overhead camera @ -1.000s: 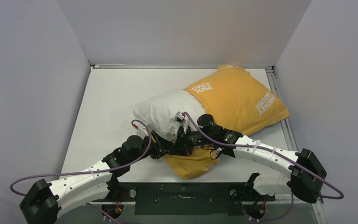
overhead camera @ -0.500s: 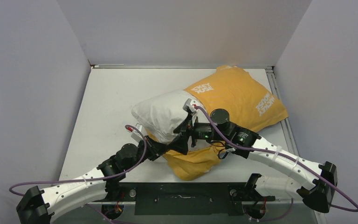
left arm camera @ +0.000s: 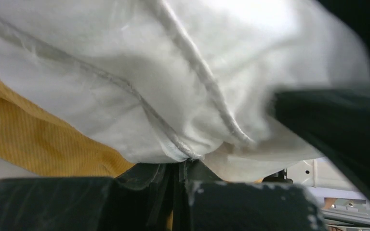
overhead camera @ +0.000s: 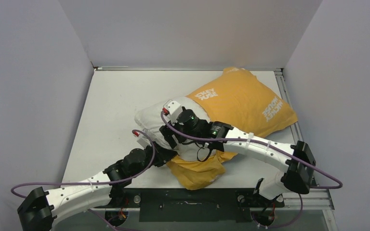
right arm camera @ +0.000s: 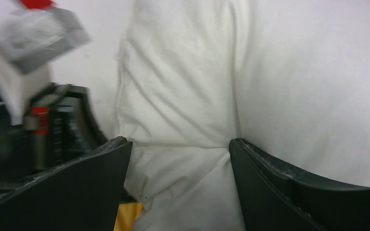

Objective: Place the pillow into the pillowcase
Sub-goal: Stuff the pillow into the pillowcase.

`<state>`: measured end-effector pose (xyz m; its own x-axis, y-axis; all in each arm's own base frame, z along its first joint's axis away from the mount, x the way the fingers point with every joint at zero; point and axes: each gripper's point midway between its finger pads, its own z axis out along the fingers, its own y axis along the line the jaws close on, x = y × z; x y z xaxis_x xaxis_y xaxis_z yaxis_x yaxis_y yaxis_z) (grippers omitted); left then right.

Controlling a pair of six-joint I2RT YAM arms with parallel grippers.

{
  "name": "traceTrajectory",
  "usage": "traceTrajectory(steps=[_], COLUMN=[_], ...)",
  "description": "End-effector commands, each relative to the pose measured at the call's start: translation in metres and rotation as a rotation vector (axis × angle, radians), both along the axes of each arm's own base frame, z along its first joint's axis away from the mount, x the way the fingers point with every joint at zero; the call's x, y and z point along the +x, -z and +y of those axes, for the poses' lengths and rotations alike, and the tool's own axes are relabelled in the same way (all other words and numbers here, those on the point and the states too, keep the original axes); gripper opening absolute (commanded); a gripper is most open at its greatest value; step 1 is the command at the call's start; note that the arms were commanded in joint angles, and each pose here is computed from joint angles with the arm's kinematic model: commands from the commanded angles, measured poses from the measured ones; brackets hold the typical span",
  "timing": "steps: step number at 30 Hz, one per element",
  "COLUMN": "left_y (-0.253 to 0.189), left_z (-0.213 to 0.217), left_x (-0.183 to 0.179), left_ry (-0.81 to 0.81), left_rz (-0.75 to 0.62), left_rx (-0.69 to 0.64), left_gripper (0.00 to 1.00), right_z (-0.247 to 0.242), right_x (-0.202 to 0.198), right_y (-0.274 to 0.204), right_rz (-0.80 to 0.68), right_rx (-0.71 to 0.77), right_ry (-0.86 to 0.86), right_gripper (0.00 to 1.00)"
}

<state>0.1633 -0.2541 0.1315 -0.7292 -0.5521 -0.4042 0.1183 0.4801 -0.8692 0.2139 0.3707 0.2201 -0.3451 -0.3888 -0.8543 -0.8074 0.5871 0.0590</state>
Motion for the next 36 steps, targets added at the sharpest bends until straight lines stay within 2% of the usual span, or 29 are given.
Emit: traceTrajectory(steps=[1,3,8,11,15,23,30,36], left_y=[-0.053,-0.059,-0.091,-0.114,-0.146,-0.216,-0.274,-0.314], left_z=[0.006,0.016,0.040,0.051,0.063,0.083,0.093,0.097], left_x=[0.014,0.017,0.017,0.015,0.010,-0.008,-0.029,-0.047], left_ry=[-0.072,-0.117,-0.198,-0.219,-0.238,-0.266,-0.255,-0.214], left_rz=[-0.156,-0.195,-0.320,-0.417,-0.537,-0.802,-0.984,-1.093], left_rx=[-0.128,-0.157,-0.302,-0.338,-0.388,-0.546,-0.661,-0.689], left_gripper=[0.00,0.00,0.00,0.00,0.00,0.00,0.00,0.00], right_z=[-0.055,-0.069,-0.120,-0.149,-0.168,-0.157,-0.153,-0.148], right_x=[0.039,0.045,0.057,0.060,0.064,0.053,0.031,0.003], right_y=[0.047,0.070,0.122,0.140,0.147,0.165,0.198,0.228], right_rz=[-0.054,-0.003,0.137,0.190,0.227,0.309,0.389,0.480], right_rx=[-0.293,-0.339,-0.426,-0.452,-0.463,-0.467,-0.540,-0.567], right_ry=[0.276,0.327,0.467,0.529,0.568,0.482,0.436,0.374], right_gripper=[0.77,0.74,0.60,0.51,0.45,0.39,0.38,0.34])
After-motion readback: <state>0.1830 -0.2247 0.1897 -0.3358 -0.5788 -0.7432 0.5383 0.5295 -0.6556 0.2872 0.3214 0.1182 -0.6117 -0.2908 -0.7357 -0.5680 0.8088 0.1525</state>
